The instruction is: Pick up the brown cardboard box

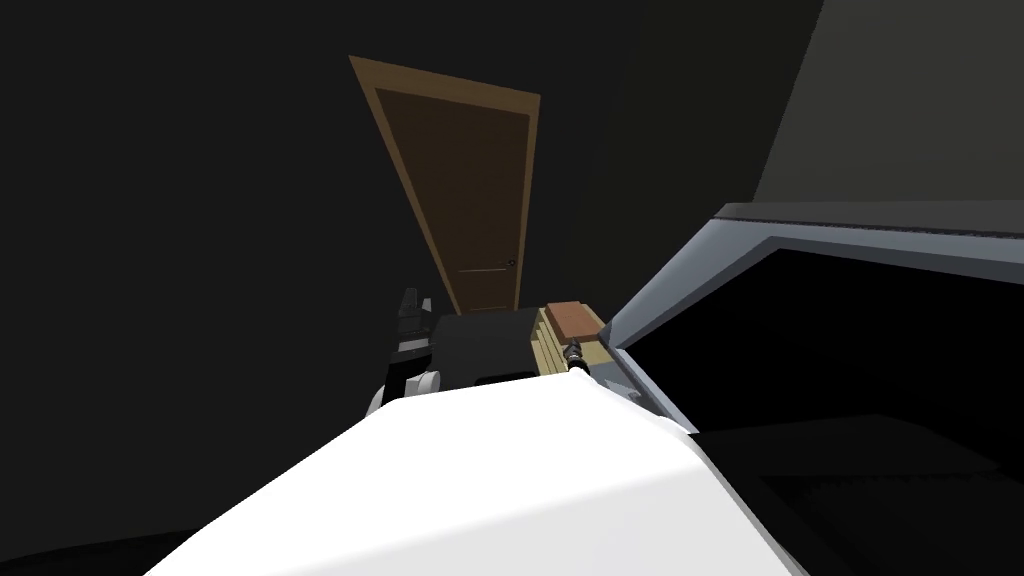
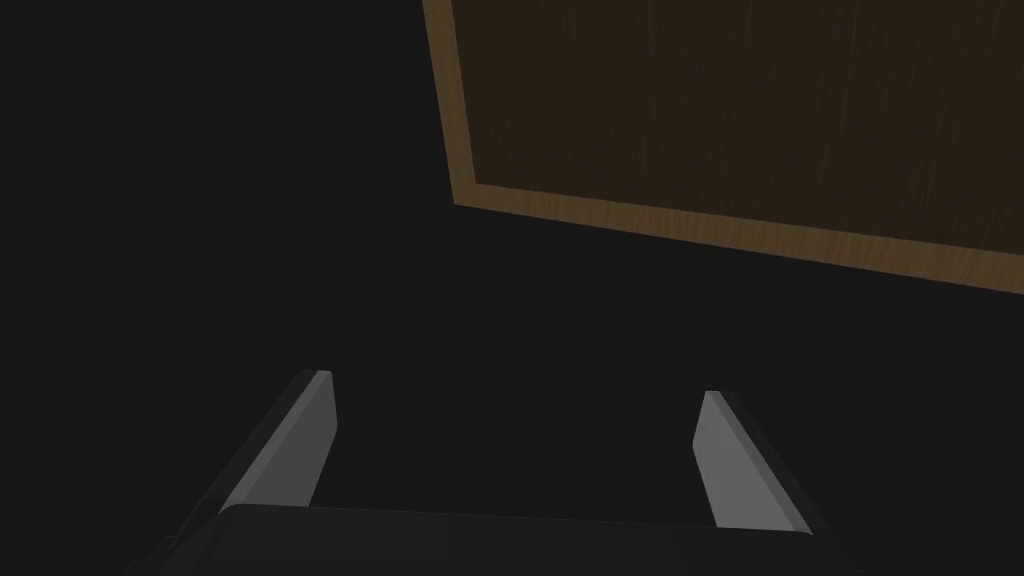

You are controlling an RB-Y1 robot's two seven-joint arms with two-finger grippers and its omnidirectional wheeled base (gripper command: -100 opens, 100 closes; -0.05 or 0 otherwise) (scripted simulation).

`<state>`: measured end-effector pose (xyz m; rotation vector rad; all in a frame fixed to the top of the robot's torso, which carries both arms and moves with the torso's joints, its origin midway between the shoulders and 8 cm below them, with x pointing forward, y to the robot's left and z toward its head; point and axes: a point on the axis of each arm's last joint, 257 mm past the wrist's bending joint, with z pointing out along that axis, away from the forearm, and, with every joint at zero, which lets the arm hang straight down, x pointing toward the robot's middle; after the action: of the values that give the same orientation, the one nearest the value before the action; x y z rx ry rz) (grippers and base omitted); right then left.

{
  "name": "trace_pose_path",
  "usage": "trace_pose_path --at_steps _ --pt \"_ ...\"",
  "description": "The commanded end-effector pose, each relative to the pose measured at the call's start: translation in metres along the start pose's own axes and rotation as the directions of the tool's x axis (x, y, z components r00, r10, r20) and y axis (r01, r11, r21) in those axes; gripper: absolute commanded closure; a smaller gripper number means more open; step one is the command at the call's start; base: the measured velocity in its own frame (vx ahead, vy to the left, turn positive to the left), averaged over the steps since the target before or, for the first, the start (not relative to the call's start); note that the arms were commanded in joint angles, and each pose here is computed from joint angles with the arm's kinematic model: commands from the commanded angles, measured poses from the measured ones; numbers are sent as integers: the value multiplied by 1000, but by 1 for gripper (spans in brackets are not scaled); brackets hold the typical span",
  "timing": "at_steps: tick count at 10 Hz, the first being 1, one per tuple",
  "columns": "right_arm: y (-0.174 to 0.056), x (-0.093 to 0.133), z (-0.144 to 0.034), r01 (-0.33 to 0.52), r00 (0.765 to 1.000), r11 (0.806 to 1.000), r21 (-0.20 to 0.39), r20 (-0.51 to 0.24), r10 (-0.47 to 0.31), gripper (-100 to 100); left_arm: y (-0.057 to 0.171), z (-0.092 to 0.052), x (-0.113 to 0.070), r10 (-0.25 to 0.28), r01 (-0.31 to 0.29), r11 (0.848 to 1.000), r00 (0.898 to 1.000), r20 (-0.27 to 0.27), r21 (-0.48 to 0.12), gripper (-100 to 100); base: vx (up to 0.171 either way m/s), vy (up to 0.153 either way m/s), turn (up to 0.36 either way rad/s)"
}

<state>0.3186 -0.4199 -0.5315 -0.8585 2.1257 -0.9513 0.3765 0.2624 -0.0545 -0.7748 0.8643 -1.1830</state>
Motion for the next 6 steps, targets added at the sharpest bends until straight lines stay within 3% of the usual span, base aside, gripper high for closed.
trace_pose_path --at_steps 1,2,3,6 --pt "17 -7 -2 3 1000 999 -51 18 -2 -100 0 0 0 0 0 1000 1000 0 0 0 0 -8 -4" --pt "23 -10 0 -63 998 996 -67 -15 62 -100 0 0 0 0 0 1000 1000 0 0 0 60 7 -359" --pt "28 -13 0 -77 997 993 -86 -20 76 -100 0 0 0 0 0 1000 1000 0 0 0 76 22 -303" --pt "33 -13 3 -16 1000 991 -136 3 17 -100 0 0 0 0 0 1000 1000 0 0 0 24 13 0"
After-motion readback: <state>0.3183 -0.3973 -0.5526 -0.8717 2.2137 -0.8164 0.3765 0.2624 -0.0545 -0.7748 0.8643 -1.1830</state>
